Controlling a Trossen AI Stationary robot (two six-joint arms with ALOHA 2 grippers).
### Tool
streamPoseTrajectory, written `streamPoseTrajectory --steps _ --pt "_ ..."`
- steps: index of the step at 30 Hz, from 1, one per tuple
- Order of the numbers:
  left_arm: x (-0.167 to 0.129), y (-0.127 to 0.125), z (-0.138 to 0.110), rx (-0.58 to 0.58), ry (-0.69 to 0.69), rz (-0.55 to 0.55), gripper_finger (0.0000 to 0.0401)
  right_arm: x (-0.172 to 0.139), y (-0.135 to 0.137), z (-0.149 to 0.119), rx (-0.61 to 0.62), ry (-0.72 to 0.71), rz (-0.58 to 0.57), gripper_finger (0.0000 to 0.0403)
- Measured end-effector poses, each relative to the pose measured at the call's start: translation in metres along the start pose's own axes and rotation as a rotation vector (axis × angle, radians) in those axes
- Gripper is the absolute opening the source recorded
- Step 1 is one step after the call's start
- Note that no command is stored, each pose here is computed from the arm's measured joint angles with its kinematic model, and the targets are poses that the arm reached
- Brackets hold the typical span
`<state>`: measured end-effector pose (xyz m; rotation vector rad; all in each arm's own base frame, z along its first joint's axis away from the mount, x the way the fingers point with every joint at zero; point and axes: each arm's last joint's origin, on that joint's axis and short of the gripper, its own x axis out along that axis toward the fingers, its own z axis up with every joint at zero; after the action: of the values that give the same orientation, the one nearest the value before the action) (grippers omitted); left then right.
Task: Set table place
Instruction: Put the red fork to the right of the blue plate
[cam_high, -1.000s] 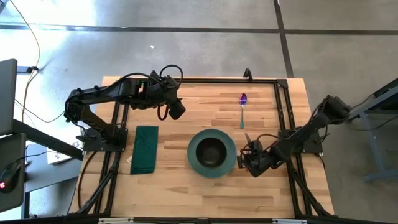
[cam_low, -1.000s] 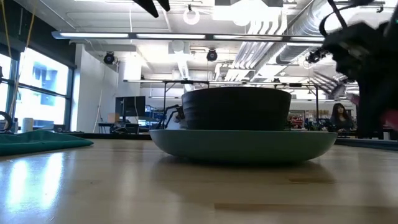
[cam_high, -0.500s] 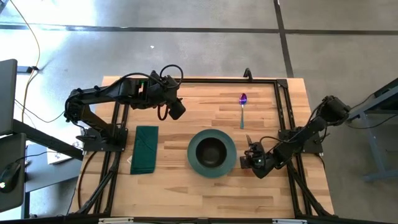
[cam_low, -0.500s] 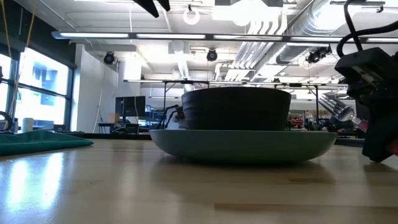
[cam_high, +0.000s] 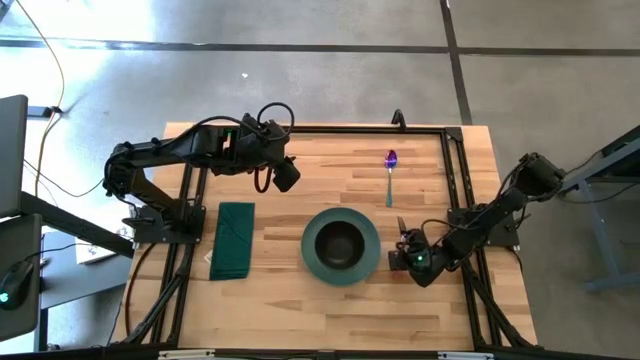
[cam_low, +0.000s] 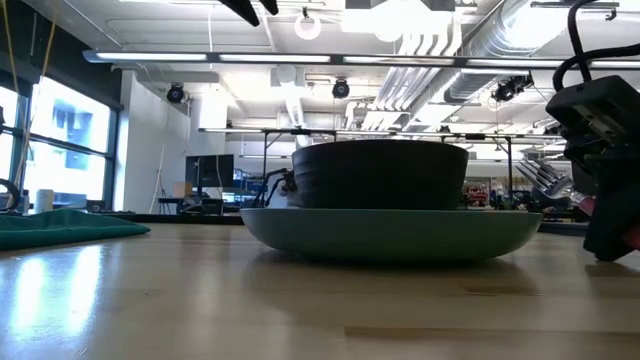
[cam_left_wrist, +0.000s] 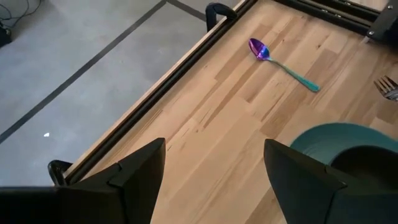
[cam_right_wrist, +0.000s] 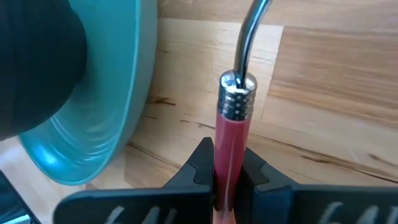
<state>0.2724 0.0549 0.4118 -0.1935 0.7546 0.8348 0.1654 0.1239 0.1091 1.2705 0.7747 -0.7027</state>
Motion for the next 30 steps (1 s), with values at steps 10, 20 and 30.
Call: streamPoseTrajectory --steps 10,20,30 --pt "0.0 0.0 0.0 -0.004 0.0 0.0 0.026 0.0 -0.002 0.0 -0.019 0.007 -0.026 0.0" --pt "0.0 0.0 0.0 -0.008 0.001 -0.002 0.026 0.0 0.006 -0.004 -0.045 0.037 0.049 0.0" --pt "0.0 0.0 0.0 -0.008 0.002 -0.003 0.026 0.008 0.005 -0.009 -0.019 0.071 0.02 0.0"
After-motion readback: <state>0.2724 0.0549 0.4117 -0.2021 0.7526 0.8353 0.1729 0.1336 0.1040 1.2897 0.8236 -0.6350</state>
